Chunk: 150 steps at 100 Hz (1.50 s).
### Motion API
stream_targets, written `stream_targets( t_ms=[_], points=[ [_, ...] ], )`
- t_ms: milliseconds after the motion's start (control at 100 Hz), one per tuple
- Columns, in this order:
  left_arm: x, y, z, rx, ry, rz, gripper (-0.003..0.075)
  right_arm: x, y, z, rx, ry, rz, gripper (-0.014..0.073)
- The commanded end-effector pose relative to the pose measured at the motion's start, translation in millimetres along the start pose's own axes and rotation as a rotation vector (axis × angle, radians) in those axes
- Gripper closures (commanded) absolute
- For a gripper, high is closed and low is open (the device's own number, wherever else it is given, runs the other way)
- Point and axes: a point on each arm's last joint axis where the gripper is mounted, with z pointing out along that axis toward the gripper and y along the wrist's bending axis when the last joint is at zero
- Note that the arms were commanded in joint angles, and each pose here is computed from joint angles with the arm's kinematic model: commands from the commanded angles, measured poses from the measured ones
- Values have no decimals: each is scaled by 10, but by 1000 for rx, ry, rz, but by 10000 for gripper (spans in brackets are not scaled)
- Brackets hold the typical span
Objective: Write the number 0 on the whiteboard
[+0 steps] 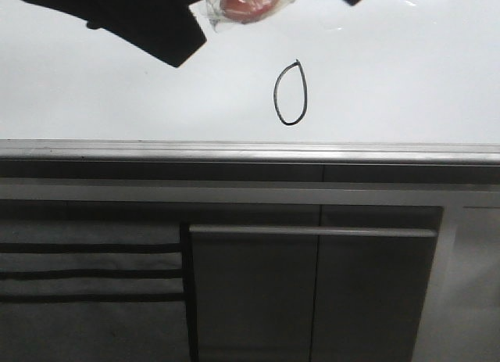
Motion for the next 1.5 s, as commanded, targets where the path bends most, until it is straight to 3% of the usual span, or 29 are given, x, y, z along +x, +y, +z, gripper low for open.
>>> stream_targets(
  t_ms=[0,90,260,360,490,840,1190,1490],
  points=[
    [-91,173,-94,-90,-90,-82,740,-44,19,-352,142,1,87,275],
    [-6,351,-85,-174,-121,-204,740,60,36,-549,231,20,225,275],
    [337,722,37,-442,-302,-436,740,350,123,-749,379,-12,497,275],
    [575,878,163,-588,-376,-513,740,510,196,-722,449,-24,541,275],
    [694,1056,360,-658,-369,-539,740,618,287,-646,483,-32,558,275],
    [820,1444,645,-664,-261,-607,734,670,330,-583,455,-17,574,275],
    [759,1558,721,-609,-206,-616,409,670,330,-583,455,-18,578,275],
    [723,1494,598,-566,-167,-598,391,667,329,-594,467,-24,583,275]
  ],
)
